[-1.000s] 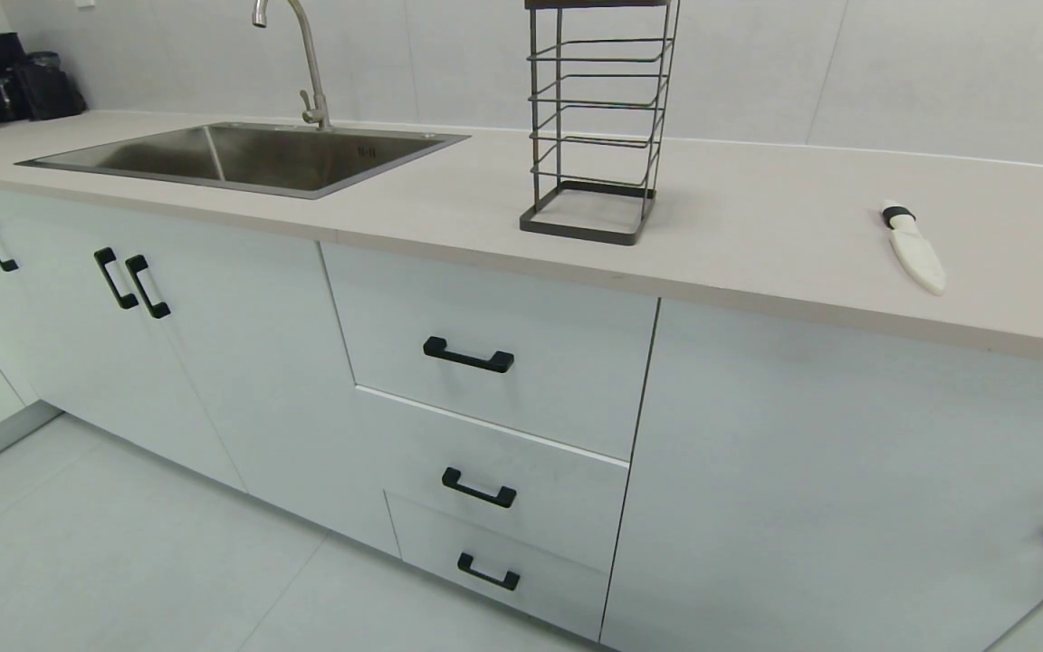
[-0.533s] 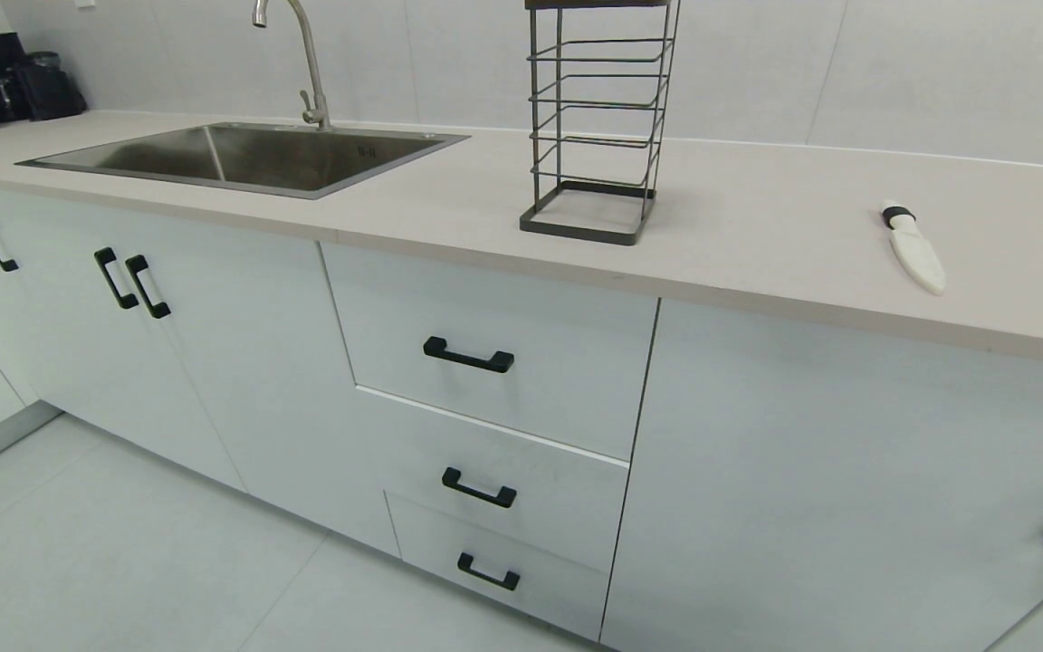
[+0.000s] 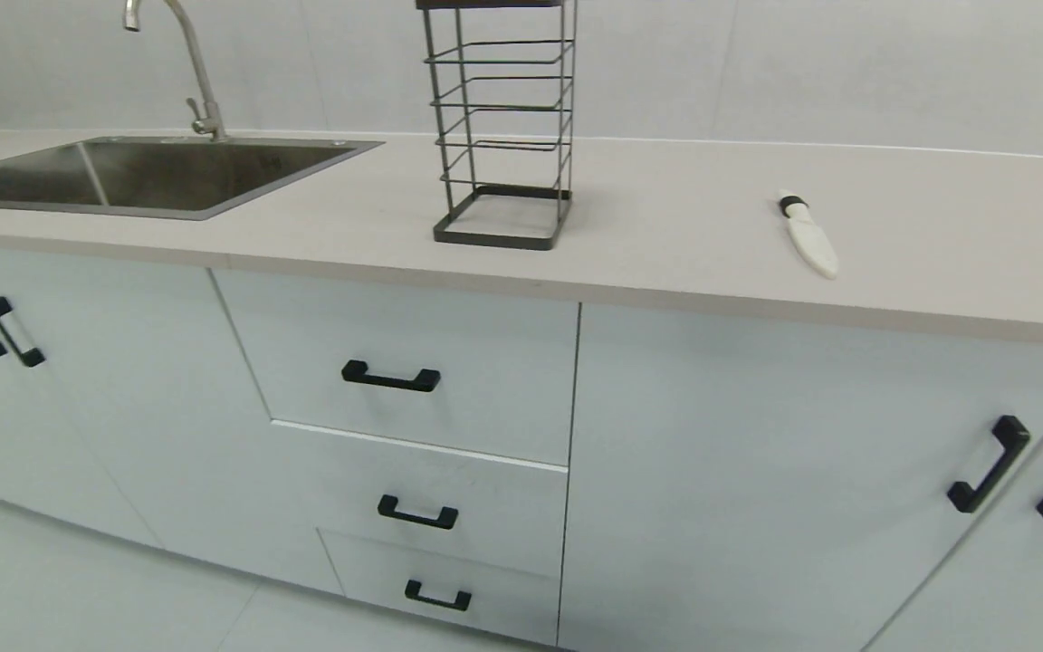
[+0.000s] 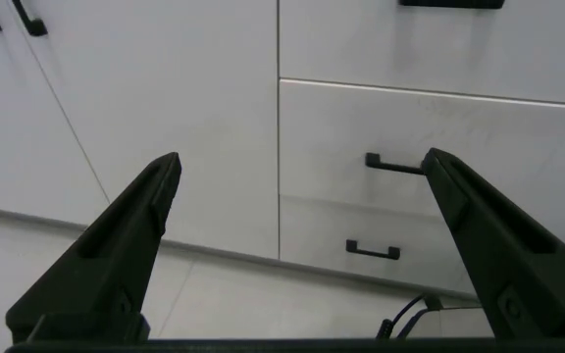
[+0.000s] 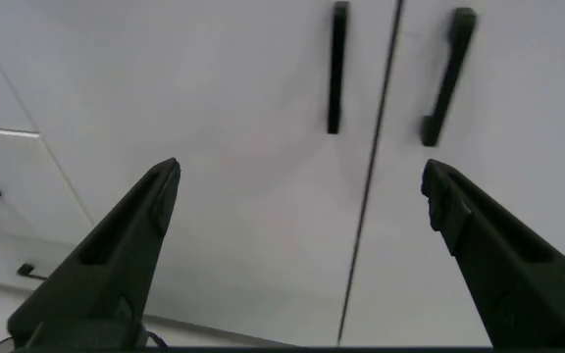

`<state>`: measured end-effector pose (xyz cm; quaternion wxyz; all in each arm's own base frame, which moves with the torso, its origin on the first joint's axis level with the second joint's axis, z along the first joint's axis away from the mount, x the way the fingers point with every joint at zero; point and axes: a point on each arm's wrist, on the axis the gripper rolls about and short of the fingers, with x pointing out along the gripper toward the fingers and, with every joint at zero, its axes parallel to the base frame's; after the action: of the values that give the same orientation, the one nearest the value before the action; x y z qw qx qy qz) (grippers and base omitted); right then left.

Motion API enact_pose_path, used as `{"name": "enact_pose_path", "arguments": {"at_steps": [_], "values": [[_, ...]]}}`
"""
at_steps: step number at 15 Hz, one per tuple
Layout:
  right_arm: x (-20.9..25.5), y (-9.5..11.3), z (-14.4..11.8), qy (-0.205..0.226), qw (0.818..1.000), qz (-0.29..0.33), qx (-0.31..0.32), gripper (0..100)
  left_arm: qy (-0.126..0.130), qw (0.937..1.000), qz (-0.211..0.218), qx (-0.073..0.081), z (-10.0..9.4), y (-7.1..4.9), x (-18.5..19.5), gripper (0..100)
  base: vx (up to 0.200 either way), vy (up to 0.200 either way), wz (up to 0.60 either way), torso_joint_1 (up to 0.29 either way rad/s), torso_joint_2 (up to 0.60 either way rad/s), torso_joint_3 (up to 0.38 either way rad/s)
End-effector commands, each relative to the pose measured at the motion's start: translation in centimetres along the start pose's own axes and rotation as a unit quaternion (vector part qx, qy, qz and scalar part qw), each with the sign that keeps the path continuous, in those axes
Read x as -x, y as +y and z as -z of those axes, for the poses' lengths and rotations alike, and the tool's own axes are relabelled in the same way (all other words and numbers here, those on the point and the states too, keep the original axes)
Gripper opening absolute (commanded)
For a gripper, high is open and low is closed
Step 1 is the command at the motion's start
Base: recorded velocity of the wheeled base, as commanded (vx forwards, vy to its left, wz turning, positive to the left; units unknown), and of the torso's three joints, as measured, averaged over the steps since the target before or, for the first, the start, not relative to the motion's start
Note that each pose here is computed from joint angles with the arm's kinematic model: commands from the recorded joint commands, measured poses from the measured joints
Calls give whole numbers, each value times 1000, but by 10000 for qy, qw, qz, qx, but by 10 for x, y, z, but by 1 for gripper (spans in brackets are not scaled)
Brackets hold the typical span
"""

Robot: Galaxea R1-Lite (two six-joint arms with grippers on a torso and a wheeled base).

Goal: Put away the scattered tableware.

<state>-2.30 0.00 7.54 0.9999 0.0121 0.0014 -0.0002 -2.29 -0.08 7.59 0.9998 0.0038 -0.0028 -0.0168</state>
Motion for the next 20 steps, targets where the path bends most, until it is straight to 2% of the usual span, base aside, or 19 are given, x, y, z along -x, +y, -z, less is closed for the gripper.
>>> {"name": "enact_pose_path", "arguments": {"at_steps": [1, 10, 15, 20], "values": [[0, 0, 0, -6, 10000, -2, -1, 100, 5, 10000, 1, -1, 0, 0, 0, 100, 0, 0, 0, 0, 0, 0], [0, 0, 0, 9, 10000, -2, -1, 100, 5, 10000, 8, 7, 0, 0, 0, 100, 0, 0, 0, 5, -7, -3], [0, 0, 0, -6, 10000, -2, -1, 100, 5, 10000, 16, 14, 0, 0, 0, 100, 0, 0, 0, 218, -116, -103], [0, 0, 0, 2, 10000, -2, -9, 100, 5, 10000, 8, 30, 0, 0, 0, 100, 0, 0, 0, 218, -589, -209]]}}
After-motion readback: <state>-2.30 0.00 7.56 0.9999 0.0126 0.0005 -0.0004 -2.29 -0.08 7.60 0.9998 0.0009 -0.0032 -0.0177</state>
